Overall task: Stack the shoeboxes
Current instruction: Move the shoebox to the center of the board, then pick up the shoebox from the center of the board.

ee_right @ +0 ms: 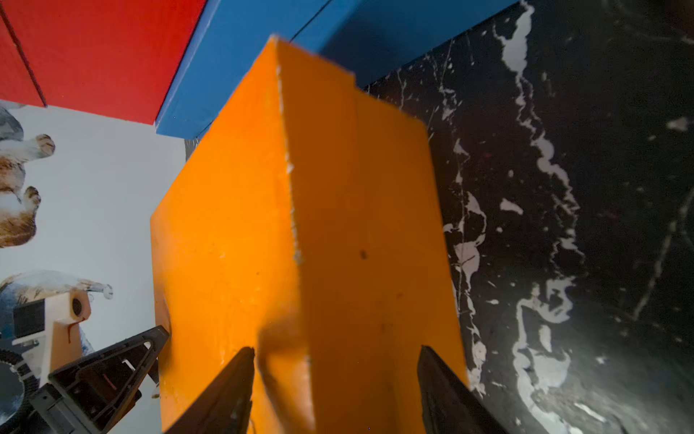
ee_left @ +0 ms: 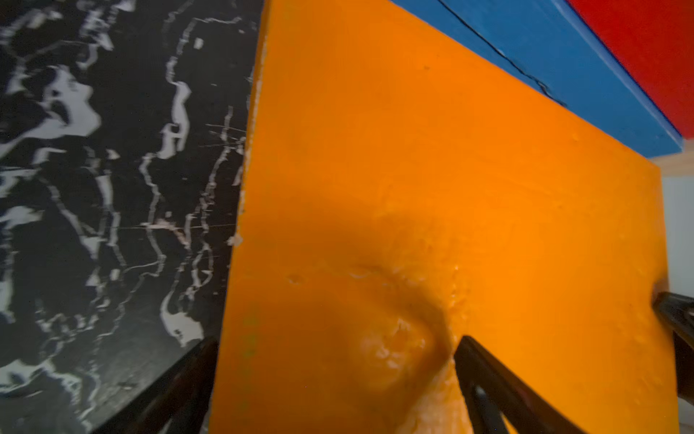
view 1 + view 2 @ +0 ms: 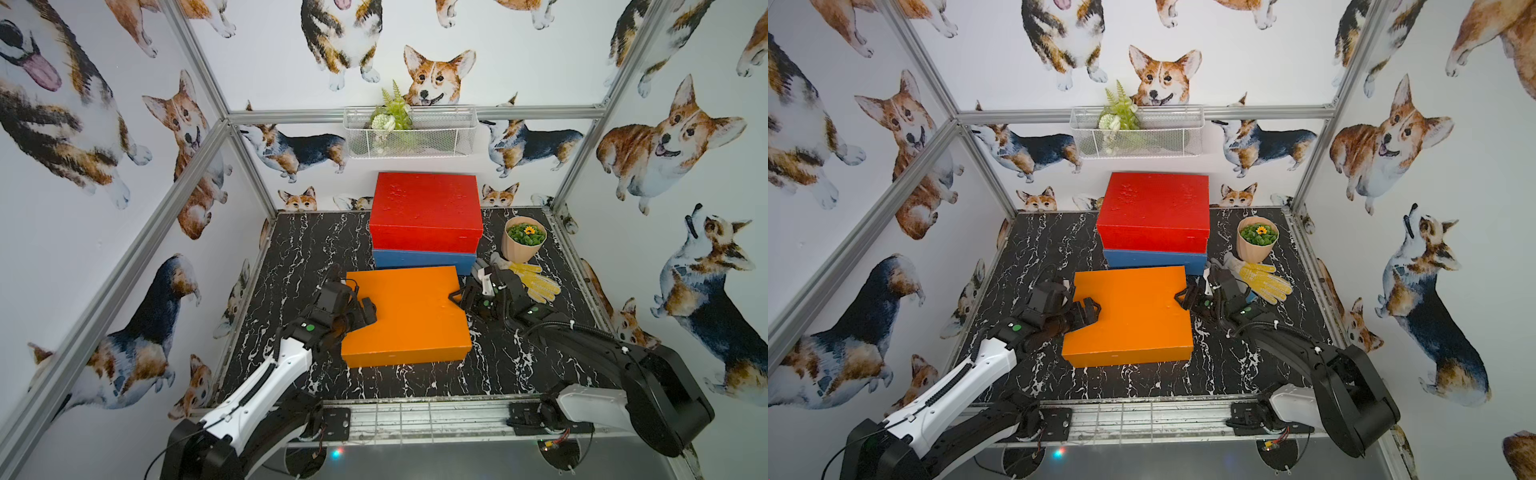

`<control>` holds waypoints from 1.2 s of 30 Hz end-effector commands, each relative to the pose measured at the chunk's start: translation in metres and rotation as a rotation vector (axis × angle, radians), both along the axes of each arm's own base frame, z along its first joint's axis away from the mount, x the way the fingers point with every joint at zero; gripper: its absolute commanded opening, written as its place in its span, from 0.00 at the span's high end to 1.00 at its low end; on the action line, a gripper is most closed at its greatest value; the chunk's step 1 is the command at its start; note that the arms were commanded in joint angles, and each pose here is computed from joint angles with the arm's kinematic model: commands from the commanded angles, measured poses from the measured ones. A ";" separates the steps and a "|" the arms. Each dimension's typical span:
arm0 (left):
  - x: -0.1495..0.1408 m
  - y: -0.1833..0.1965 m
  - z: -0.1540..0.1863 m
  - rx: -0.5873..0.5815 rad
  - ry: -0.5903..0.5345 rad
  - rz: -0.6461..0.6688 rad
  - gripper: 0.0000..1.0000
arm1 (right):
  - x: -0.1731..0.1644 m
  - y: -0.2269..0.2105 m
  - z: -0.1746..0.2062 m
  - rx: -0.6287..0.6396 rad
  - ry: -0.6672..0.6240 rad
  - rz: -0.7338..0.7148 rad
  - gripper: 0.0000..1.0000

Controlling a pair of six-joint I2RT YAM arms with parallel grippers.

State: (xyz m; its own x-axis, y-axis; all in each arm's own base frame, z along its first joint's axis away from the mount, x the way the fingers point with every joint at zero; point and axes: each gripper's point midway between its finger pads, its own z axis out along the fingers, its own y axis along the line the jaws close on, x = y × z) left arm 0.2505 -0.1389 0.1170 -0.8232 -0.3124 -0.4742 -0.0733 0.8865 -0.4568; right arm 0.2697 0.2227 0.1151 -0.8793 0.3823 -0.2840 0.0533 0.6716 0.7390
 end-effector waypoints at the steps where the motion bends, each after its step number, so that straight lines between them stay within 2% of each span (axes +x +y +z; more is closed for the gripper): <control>1: 0.012 -0.025 0.016 -0.079 -0.043 -0.045 0.00 | -0.010 -0.004 0.002 -0.040 0.011 0.043 0.28; 8: 0.015 -0.026 0.021 -0.060 -0.051 -0.078 0.00 | -0.014 -0.014 0.004 -0.077 0.014 0.025 0.26; 14: 0.017 -0.002 0.003 -0.182 0.020 -0.030 0.00 | -0.011 -0.023 -0.006 -0.084 0.045 0.000 0.26; 19: 0.014 0.009 -0.008 -0.179 0.034 -0.027 0.00 | -0.010 -0.029 -0.020 -0.101 0.072 -0.013 0.24; 29: 0.020 -0.017 -0.028 -0.290 0.067 -0.096 0.00 | -0.019 -0.028 -0.035 -0.105 0.110 0.004 0.24; 36: 0.017 -0.041 -0.034 -0.301 0.087 -0.145 0.00 | -0.021 -0.011 -0.027 -0.118 0.084 0.038 0.24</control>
State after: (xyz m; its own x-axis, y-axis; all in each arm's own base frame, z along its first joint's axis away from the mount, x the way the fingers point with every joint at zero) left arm 0.2814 -0.1660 0.0921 -0.8650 -0.3408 -0.3684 0.0022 0.7314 -0.6819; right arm 0.2640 0.2104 0.1019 -0.8863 0.3479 -0.3057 0.0494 0.7273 0.6845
